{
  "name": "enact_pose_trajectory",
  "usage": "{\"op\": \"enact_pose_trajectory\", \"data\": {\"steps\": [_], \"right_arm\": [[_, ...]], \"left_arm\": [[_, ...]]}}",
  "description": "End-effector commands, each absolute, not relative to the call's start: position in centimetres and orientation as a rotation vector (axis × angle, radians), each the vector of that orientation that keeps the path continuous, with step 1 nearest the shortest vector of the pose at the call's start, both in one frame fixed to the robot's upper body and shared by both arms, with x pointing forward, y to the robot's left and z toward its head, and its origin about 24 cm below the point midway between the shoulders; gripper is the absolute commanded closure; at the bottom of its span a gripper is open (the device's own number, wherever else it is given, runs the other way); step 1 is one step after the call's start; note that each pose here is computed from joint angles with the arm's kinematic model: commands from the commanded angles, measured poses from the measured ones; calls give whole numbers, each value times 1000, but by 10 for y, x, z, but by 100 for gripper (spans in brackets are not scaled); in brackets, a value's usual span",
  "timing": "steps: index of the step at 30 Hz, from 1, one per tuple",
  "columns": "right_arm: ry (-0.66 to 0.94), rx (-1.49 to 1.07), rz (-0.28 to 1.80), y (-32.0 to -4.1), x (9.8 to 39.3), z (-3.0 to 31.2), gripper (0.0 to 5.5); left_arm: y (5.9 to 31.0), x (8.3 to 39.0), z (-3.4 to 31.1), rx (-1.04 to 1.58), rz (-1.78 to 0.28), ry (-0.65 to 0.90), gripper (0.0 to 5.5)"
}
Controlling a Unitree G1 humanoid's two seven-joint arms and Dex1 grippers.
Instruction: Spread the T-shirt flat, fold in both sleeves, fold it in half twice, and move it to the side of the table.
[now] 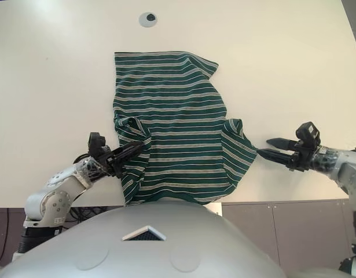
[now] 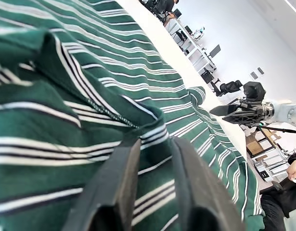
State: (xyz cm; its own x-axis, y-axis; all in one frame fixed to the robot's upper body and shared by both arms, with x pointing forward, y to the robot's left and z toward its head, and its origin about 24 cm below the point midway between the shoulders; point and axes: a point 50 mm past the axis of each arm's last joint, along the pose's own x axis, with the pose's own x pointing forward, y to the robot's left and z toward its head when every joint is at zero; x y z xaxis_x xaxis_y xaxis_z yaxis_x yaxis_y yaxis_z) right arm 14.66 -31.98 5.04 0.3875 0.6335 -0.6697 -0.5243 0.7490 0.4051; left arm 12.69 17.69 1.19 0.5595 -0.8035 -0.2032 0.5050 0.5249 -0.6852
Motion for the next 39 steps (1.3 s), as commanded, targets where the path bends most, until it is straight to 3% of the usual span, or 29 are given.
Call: {"op": "enact_pose_trajectory", "data": {"steps": [1, 11, 15, 19, 26, 34, 39], "right_arm": [[1020, 185, 739, -316, 135, 38, 303], [1015, 273, 810, -296, 130, 38, 475], [967, 284, 773, -294, 137, 36, 545], [934, 327, 796, -289, 137, 40, 545], [794, 431, 950, -268, 143, 68, 545], [728, 461, 1026, -229, 153, 74, 545], [738, 446, 1023, -211, 162, 68, 545]], "left_arm": [[182, 126, 20, -575, -837, 504, 373], [208, 112, 68, -327, -901, 356, 370], [221, 94, 57, 22, -905, 362, 370], [235, 84, 40, 272, -882, 315, 370], [246, 67, 29, 839, -1126, 138, 370], [253, 48, 24, 1028, -1389, 8, 370], [239, 55, 23, 1073, -1470, -73, 370]]}}
